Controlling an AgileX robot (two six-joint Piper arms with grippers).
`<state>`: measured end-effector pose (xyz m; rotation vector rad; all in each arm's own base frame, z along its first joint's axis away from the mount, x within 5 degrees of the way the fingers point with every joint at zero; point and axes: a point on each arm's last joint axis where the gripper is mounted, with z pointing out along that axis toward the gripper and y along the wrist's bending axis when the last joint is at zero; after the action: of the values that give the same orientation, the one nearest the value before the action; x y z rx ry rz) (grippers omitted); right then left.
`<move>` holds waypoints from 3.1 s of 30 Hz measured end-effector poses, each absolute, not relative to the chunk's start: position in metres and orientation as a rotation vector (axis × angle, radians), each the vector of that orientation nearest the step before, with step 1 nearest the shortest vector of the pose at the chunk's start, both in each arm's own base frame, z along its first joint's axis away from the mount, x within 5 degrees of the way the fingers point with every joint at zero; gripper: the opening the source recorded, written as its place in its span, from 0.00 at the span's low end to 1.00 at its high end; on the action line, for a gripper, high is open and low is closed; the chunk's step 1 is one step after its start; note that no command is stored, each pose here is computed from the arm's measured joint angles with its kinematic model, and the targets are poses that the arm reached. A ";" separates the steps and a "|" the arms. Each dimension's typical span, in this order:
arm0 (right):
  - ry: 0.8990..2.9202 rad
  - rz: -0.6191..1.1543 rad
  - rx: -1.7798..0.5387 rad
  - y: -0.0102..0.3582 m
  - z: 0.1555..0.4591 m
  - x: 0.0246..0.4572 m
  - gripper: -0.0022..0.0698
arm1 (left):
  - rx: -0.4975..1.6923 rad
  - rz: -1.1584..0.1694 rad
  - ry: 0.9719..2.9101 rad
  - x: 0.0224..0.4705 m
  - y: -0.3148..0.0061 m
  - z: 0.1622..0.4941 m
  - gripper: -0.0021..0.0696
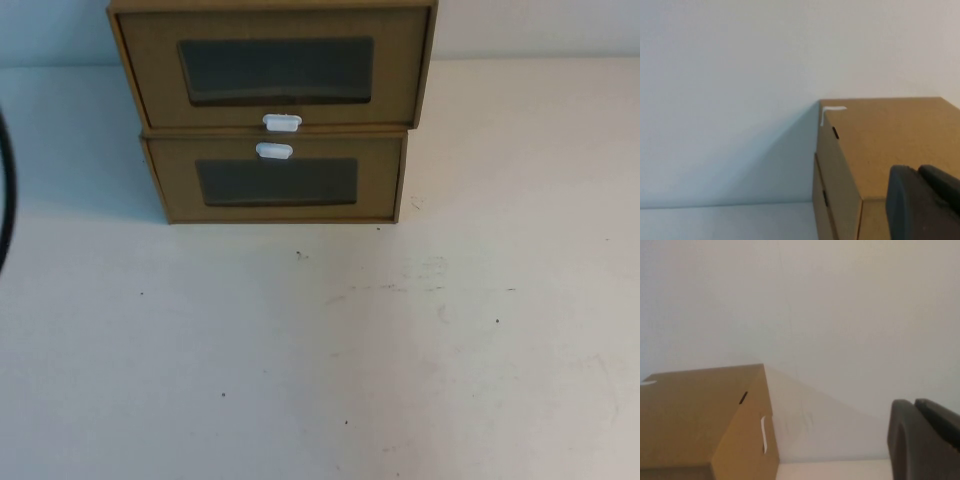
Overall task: Open the shoe box
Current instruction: 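Pull the top drawer of the cardboard box fully open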
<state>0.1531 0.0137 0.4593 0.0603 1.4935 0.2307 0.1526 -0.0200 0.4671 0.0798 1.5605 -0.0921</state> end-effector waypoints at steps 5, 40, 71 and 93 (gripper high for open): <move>1.569 0.299 0.103 0.017 0.448 0.175 0.01 | 0.134 -0.142 1.637 0.189 -0.038 0.451 0.03; 1.486 0.110 -1.314 0.263 0.294 0.252 0.01 | 0.869 -0.372 1.877 0.431 -0.154 0.399 0.03; 1.253 -0.867 -1.329 0.328 0.235 0.310 0.01 | 0.761 -0.738 1.911 0.445 -0.124 0.388 0.03; 1.207 -0.763 -1.240 0.319 0.244 0.344 0.35 | 0.771 -0.797 1.907 0.442 -0.126 0.388 0.03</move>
<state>0.3442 0.3191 0.2444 -1.2400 1.2073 -0.7632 0.4420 -0.1265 0.3878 0.7707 1.9067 -0.7971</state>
